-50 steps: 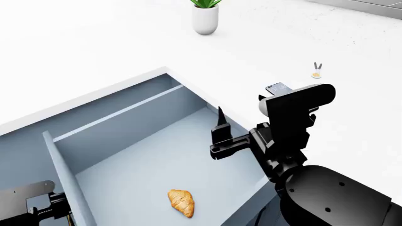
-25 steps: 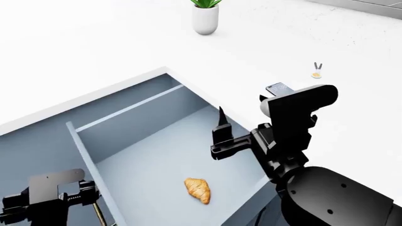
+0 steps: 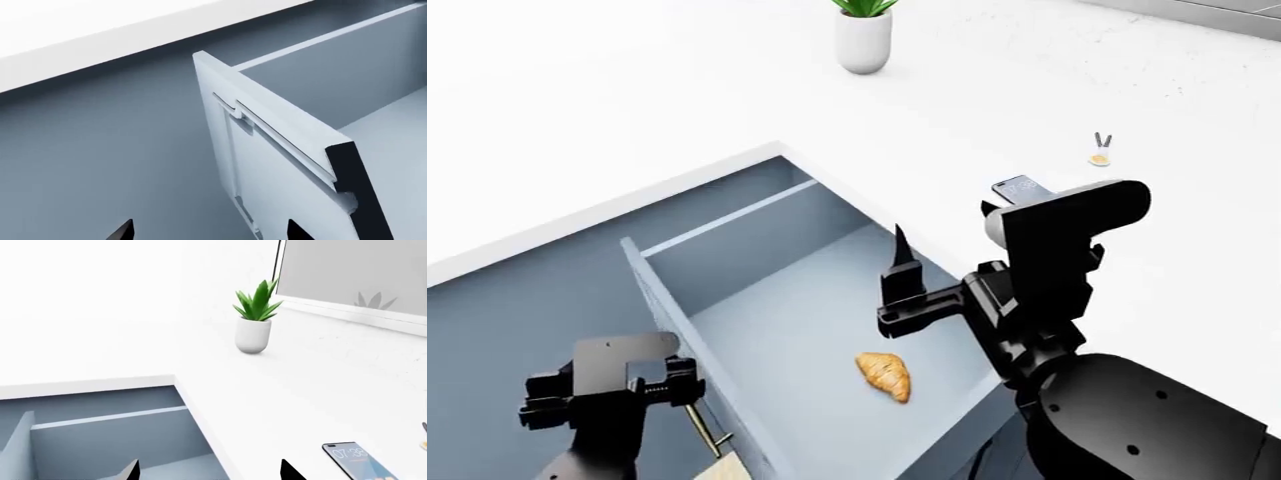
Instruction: Close the left drawer.
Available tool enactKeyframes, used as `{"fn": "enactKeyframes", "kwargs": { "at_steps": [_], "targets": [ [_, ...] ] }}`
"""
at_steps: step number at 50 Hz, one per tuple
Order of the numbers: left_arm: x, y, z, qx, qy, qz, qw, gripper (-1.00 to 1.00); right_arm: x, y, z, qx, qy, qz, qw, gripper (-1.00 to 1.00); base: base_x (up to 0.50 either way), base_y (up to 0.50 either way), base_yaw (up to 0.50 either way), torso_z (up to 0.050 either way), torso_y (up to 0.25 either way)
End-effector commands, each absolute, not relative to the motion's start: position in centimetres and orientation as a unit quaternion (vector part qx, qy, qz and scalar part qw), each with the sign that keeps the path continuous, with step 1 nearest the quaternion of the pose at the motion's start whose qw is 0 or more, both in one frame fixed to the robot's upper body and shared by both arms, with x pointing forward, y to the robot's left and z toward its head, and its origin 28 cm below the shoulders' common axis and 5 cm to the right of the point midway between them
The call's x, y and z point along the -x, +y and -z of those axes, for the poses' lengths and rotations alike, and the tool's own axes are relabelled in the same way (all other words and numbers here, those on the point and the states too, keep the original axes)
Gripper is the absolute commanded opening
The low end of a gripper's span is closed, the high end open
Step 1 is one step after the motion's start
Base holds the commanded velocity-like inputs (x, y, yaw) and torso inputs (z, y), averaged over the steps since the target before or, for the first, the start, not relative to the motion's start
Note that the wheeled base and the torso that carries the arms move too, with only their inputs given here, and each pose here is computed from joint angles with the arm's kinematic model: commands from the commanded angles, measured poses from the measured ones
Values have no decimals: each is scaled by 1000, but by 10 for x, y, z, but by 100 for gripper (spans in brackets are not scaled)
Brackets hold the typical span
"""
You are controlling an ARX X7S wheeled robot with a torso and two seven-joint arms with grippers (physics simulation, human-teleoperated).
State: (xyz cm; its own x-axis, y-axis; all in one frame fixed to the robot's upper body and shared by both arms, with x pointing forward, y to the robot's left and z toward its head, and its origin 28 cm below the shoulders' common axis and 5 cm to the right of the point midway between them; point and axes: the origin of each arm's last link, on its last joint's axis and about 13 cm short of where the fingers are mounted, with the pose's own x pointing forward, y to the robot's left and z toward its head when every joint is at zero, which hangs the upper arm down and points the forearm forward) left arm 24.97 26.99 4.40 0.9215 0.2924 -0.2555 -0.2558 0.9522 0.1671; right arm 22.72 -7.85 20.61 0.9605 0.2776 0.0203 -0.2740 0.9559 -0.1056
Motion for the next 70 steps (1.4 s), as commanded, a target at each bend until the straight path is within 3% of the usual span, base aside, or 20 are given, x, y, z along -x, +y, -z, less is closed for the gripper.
{"fn": "enactKeyframes", "kwargs": {
  "at_steps": [1, 38, 70],
  "targets": [
    [-263, 235, -52, -37, 125, -75, 989, 100, -228, -78, -207, 50, -20, -139, 989, 100, 0, 0, 0, 0, 0],
    [-326, 161, -43, 2, 102, -7, 995, 100, -229, -80, -208, 51, -24, -139, 989, 100, 0, 0, 0, 0, 1],
    [-357, 124, -45, 2, 97, 42, 994, 100, -235, -79, -210, 53, -18, -144, 988, 100, 0, 0, 0, 0, 0]
  ]
}}
